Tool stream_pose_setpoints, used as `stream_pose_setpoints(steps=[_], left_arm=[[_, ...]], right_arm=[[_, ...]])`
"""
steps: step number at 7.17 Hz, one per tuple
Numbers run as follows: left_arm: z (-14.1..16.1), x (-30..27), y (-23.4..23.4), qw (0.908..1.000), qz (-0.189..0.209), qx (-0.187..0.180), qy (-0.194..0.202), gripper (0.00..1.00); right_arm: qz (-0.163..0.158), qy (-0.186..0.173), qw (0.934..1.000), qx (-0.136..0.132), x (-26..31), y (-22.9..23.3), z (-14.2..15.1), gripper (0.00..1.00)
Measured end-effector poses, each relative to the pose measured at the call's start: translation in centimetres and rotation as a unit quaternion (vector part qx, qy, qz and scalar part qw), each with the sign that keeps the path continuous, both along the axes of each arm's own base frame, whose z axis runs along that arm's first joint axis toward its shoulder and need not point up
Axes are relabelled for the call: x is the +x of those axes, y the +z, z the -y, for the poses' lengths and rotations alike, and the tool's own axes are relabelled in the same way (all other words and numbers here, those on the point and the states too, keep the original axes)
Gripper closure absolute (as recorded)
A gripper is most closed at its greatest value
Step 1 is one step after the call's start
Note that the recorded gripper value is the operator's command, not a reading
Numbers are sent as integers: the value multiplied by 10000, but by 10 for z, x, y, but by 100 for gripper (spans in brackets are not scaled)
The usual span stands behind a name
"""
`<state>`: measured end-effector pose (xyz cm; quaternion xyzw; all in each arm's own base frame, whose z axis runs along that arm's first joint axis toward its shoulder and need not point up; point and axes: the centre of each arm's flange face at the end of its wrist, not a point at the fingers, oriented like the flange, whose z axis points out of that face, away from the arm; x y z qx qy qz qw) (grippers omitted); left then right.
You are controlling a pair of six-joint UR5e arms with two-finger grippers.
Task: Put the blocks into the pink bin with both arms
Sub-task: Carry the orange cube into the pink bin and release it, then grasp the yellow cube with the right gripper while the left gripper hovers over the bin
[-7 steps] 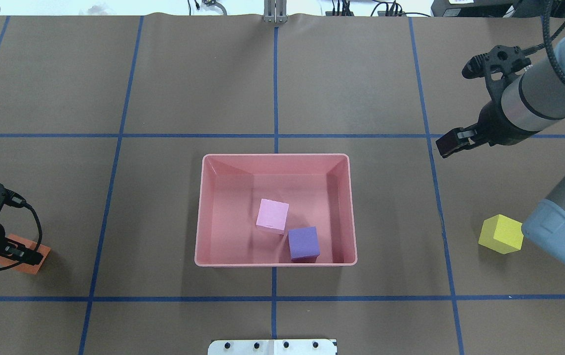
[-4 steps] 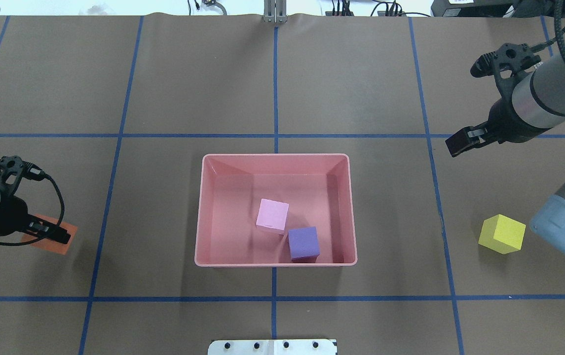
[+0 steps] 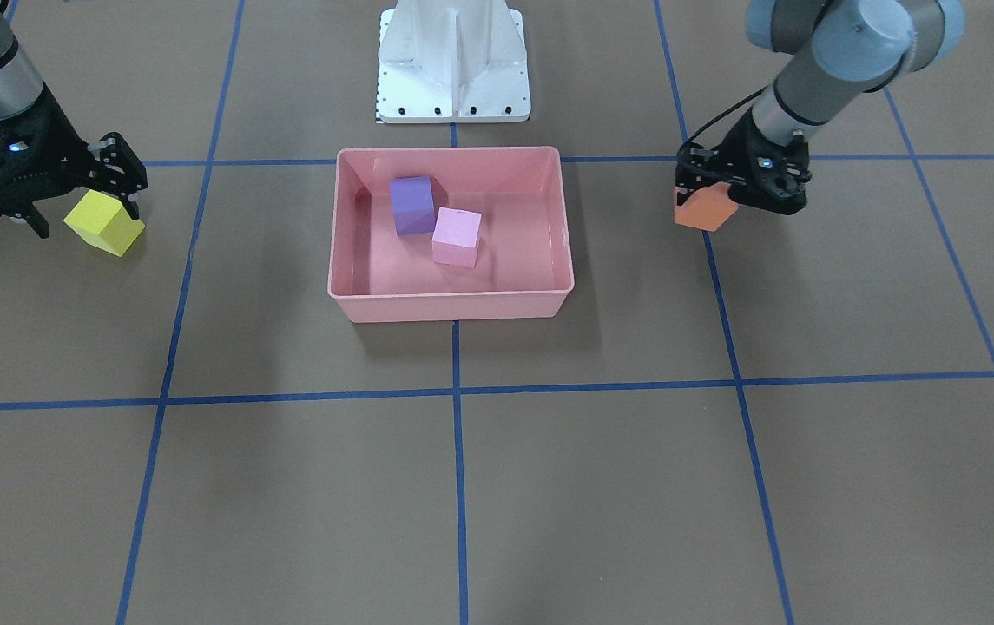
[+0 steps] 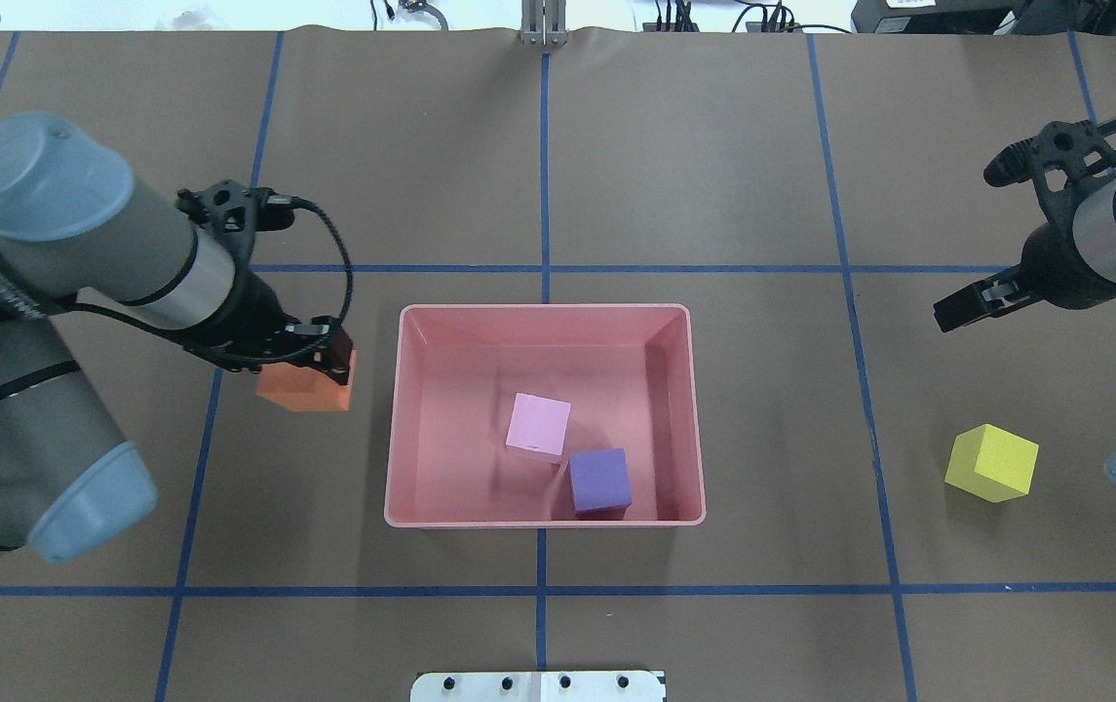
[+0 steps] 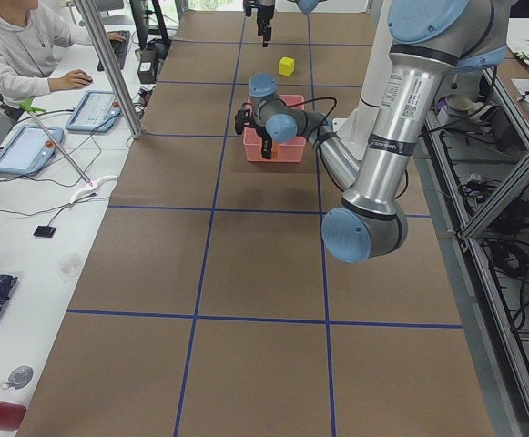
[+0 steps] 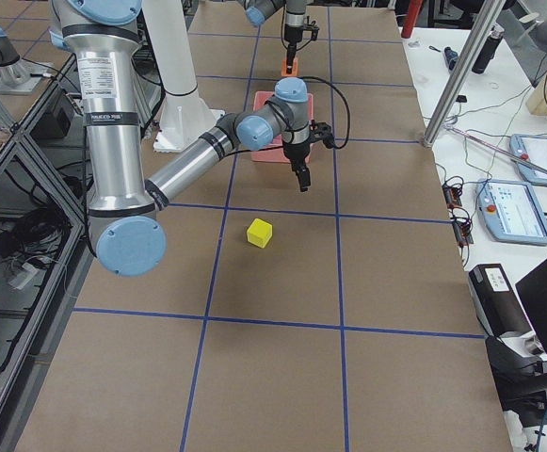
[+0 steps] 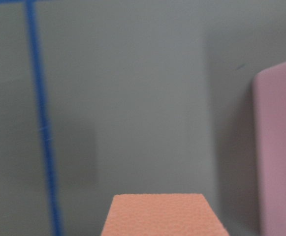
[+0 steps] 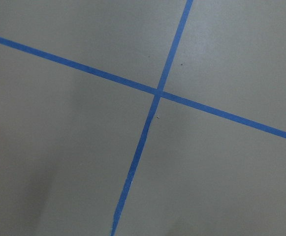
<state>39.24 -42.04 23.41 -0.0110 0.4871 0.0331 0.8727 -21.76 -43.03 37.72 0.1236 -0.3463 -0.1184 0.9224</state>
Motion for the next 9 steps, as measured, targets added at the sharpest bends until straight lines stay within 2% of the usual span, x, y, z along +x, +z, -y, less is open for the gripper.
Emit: stream_pose_setpoints(steps=[1,3,4,5,6,8,9], left_arm=[[-1,34,-46,9997,-94,-221,-18,0],[-5,76,-92,9991,-162,-378,-43,0],[-7,81,-98,9991,-170,-371,-63,0],[-7,82,-101,9992,-180,-361,-71,0],[-8,82,-103,9992,-191,-352,-75,0],[-9,82,-103,9992,-198,-344,-79,0],[-9,82,-103,9992,-199,-341,-81,0]], right_arm=[[39,4,10000,41,2,20,-3,0],[73,20,10000,54,-1,51,0,0],[78,123,9999,-44,-1,65,-1,0],[158,408,9987,-274,4,77,-7,0],[348,813,9945,-553,11,91,-19,0],[789,1647,9769,-1113,19,118,-56,0],[825,2007,9679,-1269,5,128,-74,0]])
